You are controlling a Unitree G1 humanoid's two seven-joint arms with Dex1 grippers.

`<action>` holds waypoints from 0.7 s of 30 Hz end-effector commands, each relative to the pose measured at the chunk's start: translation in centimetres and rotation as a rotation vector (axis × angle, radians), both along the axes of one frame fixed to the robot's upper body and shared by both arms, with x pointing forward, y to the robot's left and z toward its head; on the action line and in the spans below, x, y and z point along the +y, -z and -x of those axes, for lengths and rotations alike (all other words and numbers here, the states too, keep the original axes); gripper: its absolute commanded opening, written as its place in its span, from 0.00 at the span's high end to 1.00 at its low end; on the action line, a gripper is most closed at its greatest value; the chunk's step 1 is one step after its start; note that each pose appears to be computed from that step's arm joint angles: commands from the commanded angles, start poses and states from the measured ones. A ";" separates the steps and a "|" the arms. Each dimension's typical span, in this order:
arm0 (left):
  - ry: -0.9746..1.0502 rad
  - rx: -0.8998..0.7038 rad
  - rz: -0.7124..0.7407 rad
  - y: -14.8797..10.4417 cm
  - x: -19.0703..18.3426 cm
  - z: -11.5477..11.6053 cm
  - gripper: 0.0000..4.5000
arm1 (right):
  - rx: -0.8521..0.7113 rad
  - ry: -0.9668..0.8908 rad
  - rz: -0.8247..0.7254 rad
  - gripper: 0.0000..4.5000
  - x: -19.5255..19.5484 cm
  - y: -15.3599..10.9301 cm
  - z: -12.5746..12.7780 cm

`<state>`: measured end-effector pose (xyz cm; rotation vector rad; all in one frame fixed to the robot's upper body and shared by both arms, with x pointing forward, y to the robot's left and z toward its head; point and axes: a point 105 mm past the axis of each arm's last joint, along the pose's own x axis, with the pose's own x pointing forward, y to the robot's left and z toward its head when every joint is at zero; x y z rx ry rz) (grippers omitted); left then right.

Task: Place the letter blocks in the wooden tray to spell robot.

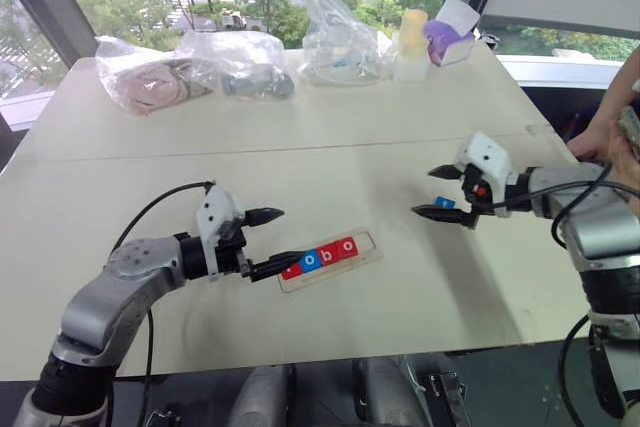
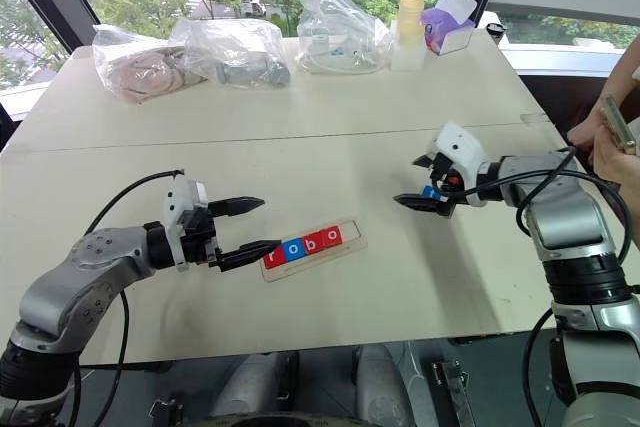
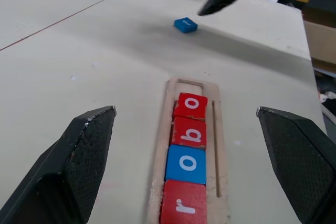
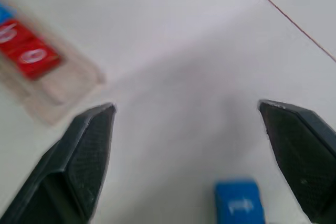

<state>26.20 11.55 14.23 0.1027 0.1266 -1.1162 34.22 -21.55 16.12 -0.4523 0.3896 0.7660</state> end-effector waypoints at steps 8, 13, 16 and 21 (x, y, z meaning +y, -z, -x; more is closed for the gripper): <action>0.037 -0.047 -0.007 -0.9 -0.2 -0.3 0.00 | 0.020 0.158 0.031 0.01 -2.2 2.6 0.2; 0.033 -0.048 -0.008 -0.9 -0.2 -0.3 0.00 | 0.025 0.241 0.013 0.01 -3.2 3.1 -0.6; 0.027 -0.048 -0.007 -0.9 -0.2 -0.2 0.00 | 0.027 0.259 -0.006 0.01 -3.0 3.2 -0.9; 0.022 -0.051 -0.004 -1.0 -0.2 -0.3 0.00 | 0.071 0.339 -0.075 0.01 -2.9 3.5 -1.1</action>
